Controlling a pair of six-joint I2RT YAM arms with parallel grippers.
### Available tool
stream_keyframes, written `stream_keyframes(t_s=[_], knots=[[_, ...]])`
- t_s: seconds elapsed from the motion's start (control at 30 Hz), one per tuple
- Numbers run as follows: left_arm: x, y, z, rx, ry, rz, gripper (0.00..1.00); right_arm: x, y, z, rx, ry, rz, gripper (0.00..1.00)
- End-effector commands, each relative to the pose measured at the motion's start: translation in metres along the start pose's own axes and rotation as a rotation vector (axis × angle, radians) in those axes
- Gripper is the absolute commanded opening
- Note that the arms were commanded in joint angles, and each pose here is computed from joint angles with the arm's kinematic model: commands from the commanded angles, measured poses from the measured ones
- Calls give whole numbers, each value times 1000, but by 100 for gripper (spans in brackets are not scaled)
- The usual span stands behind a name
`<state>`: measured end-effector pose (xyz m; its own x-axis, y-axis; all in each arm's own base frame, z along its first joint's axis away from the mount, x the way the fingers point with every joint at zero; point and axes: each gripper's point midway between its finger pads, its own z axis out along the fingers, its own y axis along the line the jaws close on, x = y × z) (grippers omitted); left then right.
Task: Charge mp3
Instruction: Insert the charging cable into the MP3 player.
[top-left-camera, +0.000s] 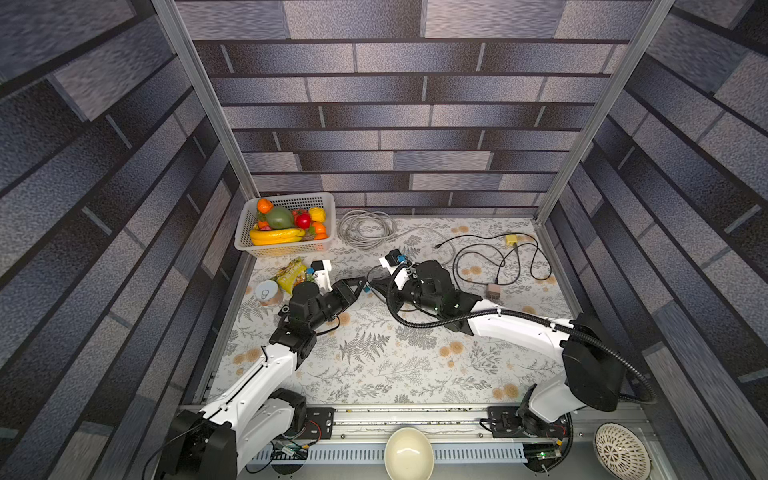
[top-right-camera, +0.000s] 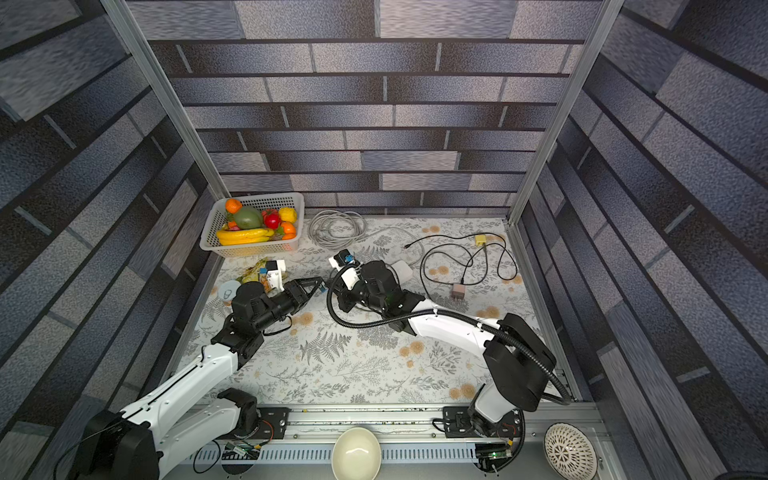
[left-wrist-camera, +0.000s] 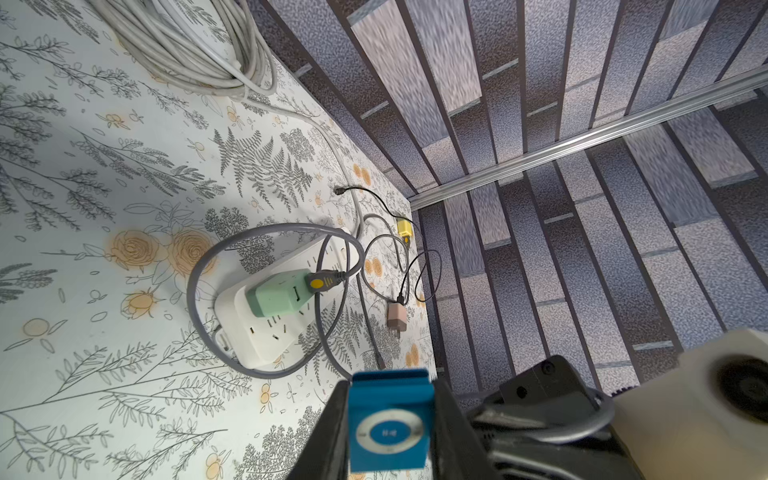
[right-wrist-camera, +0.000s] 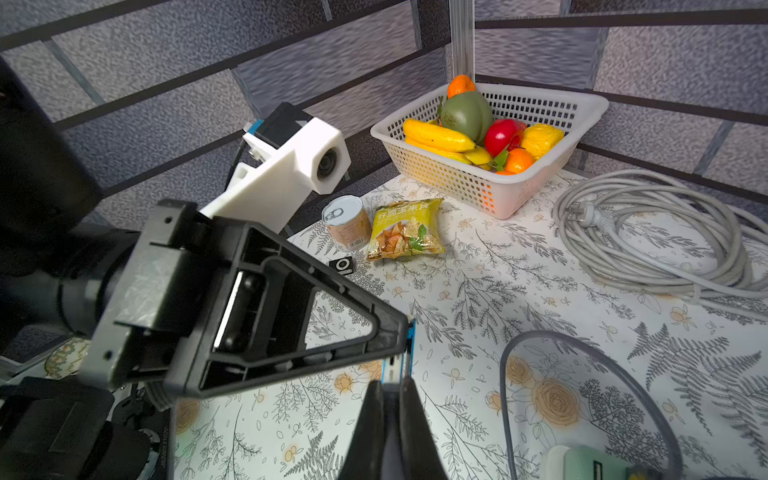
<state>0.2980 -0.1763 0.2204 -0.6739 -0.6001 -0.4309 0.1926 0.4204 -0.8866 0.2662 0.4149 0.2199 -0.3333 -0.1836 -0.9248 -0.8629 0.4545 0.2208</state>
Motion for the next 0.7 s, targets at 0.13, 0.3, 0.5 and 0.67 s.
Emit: stream_keyframes(t_s=[0.13,0.3,0.5,0.67], knots=[[-17,-157,-42,505,-20,224,0,128,-11,-3,69,427,151,0],[3,-133,-25,419,36,182,0,79,-5,-16,81,323,160,7],[16,-110,-12,349,72,138,0,55,-3,-31,100,285,168,19],[17,-93,-6,287,81,109,0,34,4,-46,91,211,198,41]])
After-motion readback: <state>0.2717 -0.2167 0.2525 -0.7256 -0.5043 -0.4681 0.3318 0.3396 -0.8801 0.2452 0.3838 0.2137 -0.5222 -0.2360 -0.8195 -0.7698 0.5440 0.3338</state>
